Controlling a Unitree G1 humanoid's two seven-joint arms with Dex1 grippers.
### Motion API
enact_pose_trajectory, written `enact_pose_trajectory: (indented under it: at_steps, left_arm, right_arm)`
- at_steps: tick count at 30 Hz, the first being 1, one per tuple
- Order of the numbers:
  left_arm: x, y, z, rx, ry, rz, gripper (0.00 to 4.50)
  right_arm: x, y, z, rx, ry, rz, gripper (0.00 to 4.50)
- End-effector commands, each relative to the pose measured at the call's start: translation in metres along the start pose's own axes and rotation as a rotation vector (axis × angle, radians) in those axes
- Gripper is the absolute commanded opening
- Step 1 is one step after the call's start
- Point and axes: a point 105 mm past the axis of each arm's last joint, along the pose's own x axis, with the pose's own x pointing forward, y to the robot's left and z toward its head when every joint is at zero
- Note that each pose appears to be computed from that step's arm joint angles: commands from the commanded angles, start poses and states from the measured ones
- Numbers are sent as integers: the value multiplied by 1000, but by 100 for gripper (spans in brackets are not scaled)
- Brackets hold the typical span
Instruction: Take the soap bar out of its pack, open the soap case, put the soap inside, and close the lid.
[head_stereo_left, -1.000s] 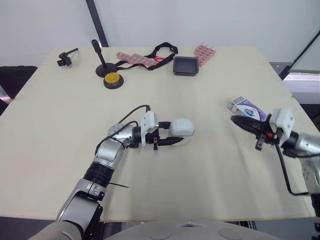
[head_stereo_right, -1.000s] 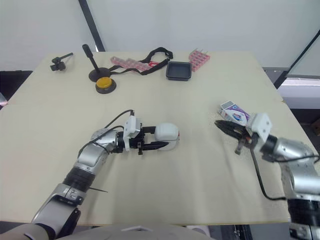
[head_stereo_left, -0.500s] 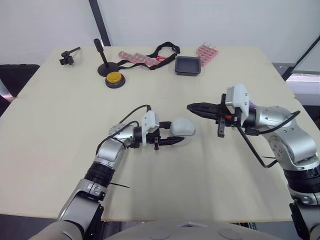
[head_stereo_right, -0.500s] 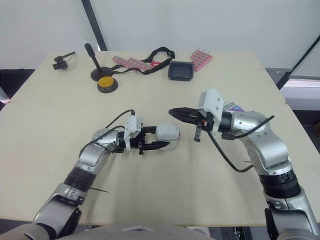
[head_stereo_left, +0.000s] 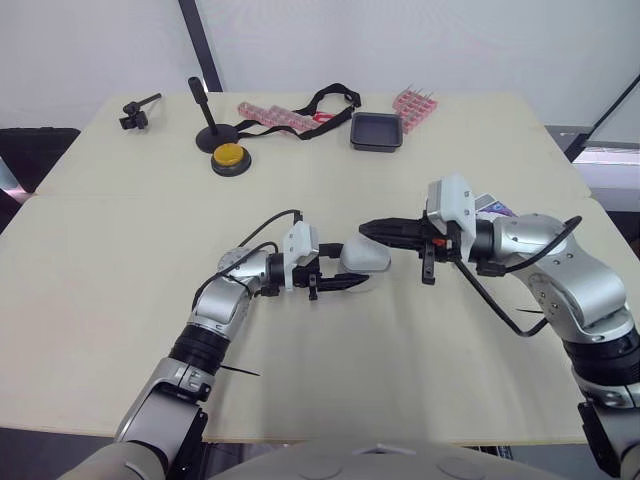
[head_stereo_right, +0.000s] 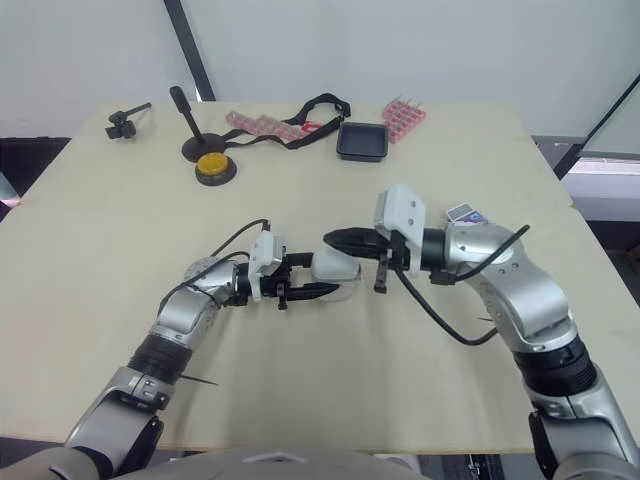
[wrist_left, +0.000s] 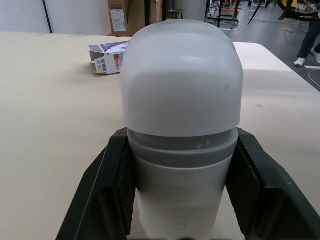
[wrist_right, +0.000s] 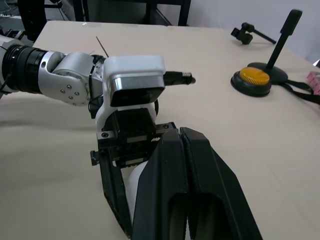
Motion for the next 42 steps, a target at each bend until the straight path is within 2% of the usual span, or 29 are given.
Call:
enact_pose_trajectory:
  at_steps: [1, 17, 42]
  left_arm:
    - [-3, 1, 0, 7, 12, 9, 194]
    - [-2, 2, 0, 8, 16, 16, 194]
    - [-1, 2, 1, 15, 15, 22, 194]
  right_arm:
    - [-3, 3, 4, -29, 2, 9, 6]
    - [-3, 5, -19, -1, 108, 21, 6]
    - [1, 6, -46, 53, 199, 60, 6]
